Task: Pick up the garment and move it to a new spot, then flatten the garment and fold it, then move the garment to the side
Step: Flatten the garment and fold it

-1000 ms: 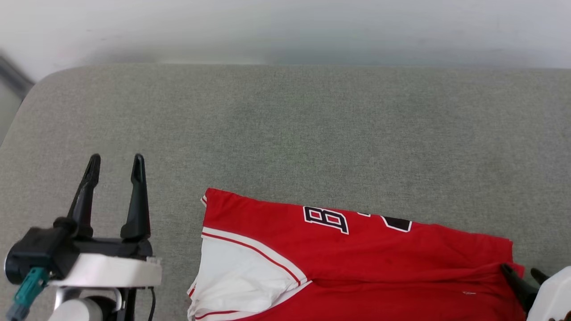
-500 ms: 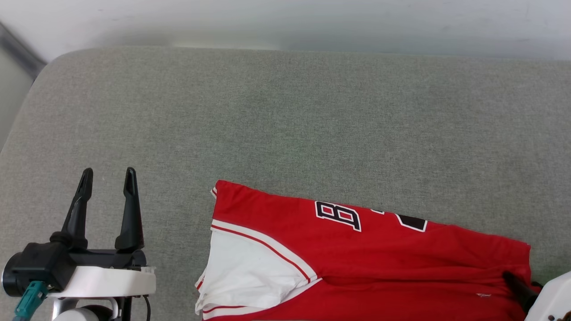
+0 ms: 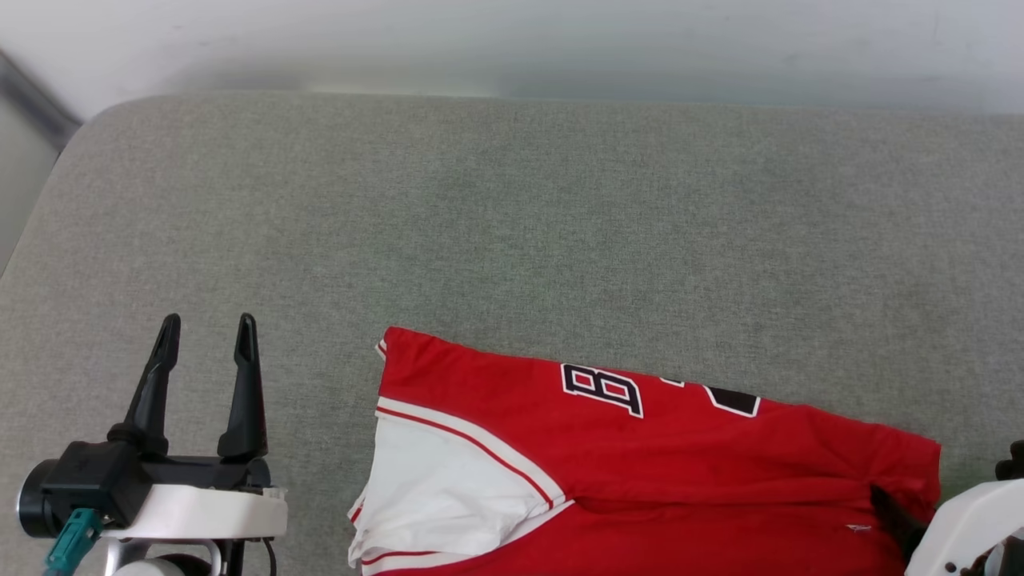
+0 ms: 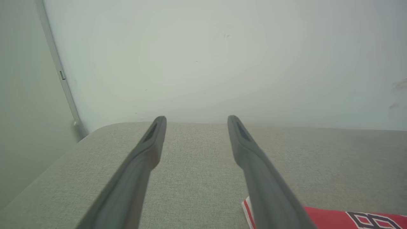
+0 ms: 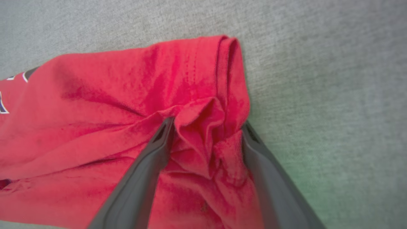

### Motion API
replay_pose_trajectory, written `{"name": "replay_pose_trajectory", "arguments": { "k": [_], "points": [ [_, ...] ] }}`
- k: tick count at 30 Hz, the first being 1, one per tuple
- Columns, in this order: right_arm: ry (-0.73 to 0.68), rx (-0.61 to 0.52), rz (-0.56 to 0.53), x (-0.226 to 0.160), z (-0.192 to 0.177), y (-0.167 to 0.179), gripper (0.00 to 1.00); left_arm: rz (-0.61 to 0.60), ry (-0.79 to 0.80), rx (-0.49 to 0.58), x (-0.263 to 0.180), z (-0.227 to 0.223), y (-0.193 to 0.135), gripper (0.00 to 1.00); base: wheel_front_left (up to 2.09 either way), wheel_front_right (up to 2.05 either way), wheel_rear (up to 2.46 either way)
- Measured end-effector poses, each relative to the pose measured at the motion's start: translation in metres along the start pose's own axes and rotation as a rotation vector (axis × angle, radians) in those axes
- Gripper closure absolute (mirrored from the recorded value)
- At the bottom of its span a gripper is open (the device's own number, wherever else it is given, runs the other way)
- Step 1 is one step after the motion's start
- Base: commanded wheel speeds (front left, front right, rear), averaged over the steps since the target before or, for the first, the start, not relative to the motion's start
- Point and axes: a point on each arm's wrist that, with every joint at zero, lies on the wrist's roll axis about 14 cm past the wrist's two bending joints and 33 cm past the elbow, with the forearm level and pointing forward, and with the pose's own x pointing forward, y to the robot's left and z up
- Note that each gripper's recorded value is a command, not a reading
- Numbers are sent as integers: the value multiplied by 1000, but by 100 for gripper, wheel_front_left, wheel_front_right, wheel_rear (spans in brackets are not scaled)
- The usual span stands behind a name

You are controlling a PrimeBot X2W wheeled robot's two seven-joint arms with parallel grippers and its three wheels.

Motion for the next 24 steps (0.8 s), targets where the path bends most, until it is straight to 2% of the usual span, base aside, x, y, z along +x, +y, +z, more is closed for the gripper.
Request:
{"name": "replay_pose_trajectory", "arguments": {
  "k": [2,3,7,13,24],
  "points": [
    [-11,-1,4,0,1,1,94,-2,-2,-2,0,0,-1,0,0,0,0],
    [-17,-3,6,-1,1,3,100,-4,-3,-4,0,0,-2,0,0,0,0],
    [-41,-10,25,-1,3,11,100,-3,-7,0,0,2,-2,0,0,0,0],
    [-90,0,5,-7,13,2,100,-4,-13,-2,-1,3,-2,0,0,0,0],
    [-209,13,-154,-26,51,-54,100,-15,-12,1,0,2,-6,0,0,0,0]
  ]
}}
